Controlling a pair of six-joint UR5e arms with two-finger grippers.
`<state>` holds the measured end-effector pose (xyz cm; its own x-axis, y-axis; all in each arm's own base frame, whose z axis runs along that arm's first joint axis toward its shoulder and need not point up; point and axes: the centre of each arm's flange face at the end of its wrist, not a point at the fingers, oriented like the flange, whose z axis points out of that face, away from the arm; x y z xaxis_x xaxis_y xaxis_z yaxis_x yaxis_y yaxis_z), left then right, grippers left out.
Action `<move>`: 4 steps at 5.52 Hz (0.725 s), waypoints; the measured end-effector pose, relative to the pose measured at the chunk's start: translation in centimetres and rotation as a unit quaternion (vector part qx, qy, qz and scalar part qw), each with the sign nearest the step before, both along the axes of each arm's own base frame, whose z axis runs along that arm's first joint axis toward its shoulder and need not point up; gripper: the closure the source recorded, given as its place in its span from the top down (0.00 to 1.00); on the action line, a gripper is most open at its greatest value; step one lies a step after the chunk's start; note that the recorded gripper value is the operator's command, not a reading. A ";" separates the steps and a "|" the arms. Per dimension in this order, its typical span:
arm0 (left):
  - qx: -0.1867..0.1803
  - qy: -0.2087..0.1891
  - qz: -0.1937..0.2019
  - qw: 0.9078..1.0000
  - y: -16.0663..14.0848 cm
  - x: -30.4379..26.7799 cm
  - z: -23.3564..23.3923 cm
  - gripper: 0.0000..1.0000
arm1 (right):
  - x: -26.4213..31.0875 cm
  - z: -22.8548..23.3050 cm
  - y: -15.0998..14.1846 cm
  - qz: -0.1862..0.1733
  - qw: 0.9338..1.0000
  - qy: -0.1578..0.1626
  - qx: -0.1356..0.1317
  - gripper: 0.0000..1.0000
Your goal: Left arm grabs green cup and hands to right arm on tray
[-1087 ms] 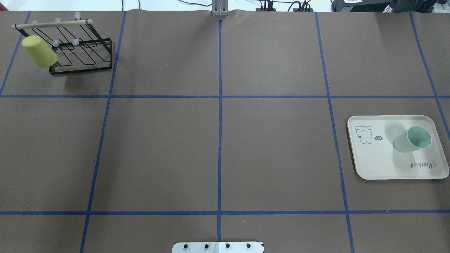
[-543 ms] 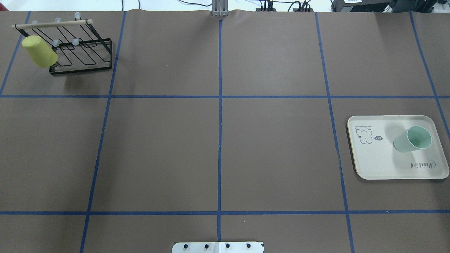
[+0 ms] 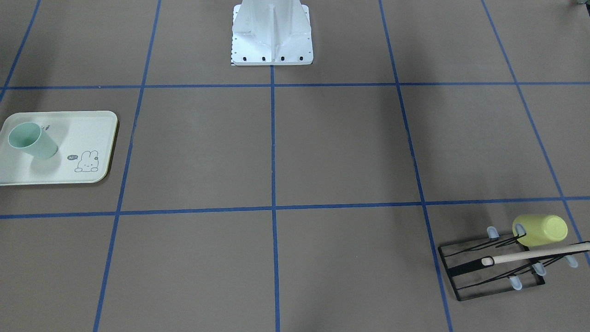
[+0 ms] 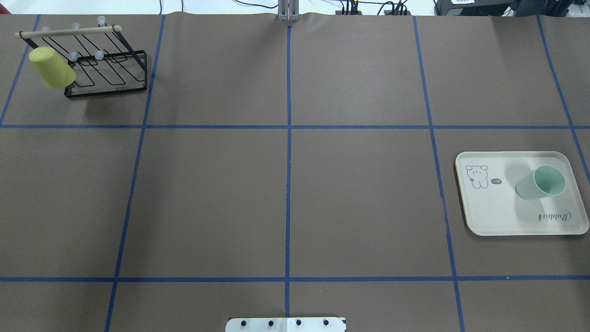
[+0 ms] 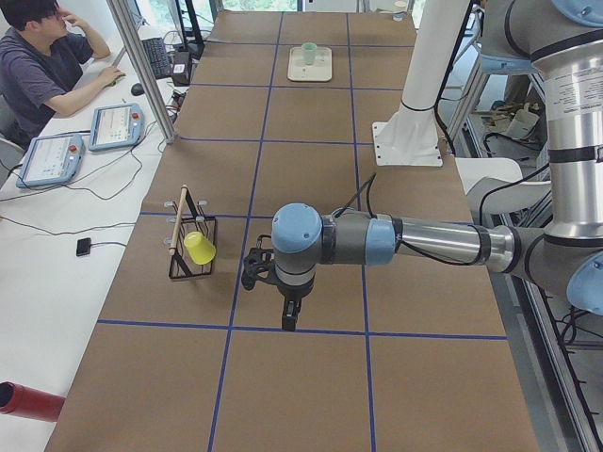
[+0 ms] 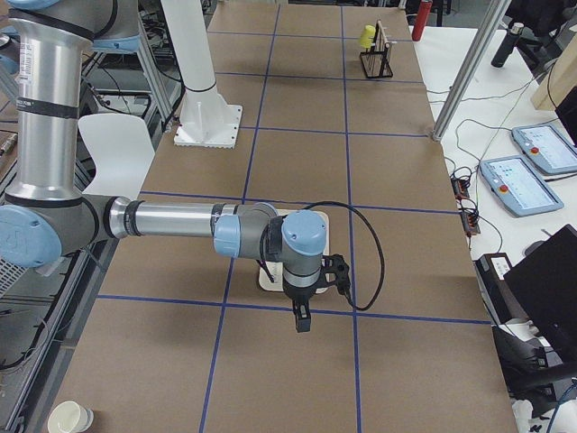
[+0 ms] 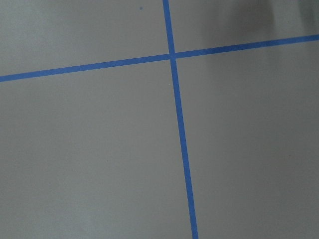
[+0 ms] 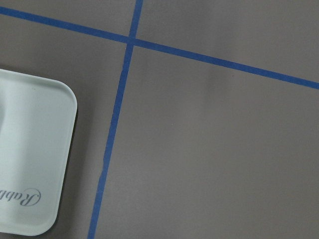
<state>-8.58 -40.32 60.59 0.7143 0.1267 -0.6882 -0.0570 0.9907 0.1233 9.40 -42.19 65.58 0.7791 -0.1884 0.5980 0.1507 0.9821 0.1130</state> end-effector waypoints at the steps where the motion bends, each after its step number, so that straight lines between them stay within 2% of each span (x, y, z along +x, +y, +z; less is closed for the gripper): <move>1: -0.001 0.000 0.000 1.000 0.0 0.0 0.1 1.00 | 0.0 0.0 0.0 0.000 1.000 -0.001 0.000 1.00; 4: -0.002 -0.002 -0.001 1.000 0.0 0.0 0.2 1.00 | -0.1 -0.1 0.0 0.006 1.000 -0.003 -0.004 1.00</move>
